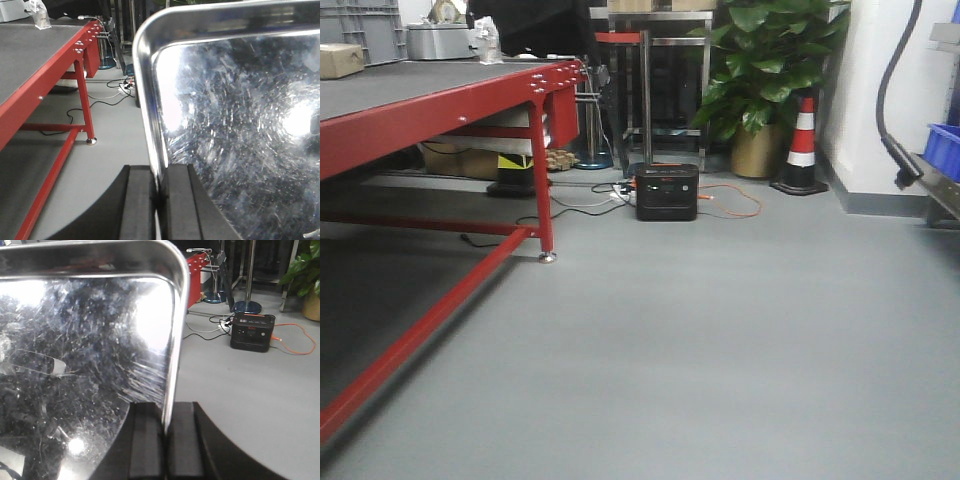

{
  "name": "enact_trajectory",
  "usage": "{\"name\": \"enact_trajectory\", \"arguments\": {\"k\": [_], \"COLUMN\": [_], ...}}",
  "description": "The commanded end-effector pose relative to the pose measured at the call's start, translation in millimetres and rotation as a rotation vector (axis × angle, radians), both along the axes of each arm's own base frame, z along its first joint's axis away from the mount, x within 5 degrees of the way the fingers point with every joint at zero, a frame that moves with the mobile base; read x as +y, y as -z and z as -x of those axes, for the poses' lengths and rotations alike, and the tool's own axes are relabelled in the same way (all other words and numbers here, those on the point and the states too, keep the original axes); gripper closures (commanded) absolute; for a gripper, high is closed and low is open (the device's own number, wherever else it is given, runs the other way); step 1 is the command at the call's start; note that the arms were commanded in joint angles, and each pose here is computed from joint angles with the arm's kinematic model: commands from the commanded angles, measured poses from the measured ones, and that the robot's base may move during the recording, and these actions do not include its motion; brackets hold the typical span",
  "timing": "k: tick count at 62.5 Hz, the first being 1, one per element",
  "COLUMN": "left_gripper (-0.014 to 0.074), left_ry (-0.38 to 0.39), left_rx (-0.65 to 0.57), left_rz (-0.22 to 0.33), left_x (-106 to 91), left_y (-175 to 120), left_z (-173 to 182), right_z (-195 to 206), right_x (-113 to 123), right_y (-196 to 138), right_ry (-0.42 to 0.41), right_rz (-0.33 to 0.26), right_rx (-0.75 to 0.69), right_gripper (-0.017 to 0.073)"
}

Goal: Stack silver trays without gaps
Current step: 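Drive the base to the other rack while holding the tray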

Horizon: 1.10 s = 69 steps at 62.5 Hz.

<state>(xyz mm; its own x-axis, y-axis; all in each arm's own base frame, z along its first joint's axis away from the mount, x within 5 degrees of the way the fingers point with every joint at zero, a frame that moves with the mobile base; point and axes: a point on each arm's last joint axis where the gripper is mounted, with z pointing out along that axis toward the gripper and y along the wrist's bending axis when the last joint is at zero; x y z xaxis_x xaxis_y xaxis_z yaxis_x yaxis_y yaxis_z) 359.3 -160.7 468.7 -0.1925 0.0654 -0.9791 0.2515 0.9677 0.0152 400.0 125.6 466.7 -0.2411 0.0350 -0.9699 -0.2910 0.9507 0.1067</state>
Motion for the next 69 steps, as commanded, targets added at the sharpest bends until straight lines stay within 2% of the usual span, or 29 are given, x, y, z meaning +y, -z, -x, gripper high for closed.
{"name": "enact_trajectory", "arguments": {"k": [1, 69], "left_gripper": [0.0610, 0.0610], "left_ry": [0.049, 0.047], "left_rx": [-0.075, -0.074], "left_rz": [0.032, 0.031], "left_x": [-6.4, -6.1], "left_y": [-12.8, -12.7], "left_z": [6.0, 5.9], "right_z": [6.3, 6.5], "right_x": [3.5, 4.1], "right_y": [-15.6, -15.8], "right_ry": [-0.017, -0.019], "right_rz": [-0.029, -0.029], "right_rx": [-0.085, -0.086], "right_gripper": [0.0641, 0.0641]}}
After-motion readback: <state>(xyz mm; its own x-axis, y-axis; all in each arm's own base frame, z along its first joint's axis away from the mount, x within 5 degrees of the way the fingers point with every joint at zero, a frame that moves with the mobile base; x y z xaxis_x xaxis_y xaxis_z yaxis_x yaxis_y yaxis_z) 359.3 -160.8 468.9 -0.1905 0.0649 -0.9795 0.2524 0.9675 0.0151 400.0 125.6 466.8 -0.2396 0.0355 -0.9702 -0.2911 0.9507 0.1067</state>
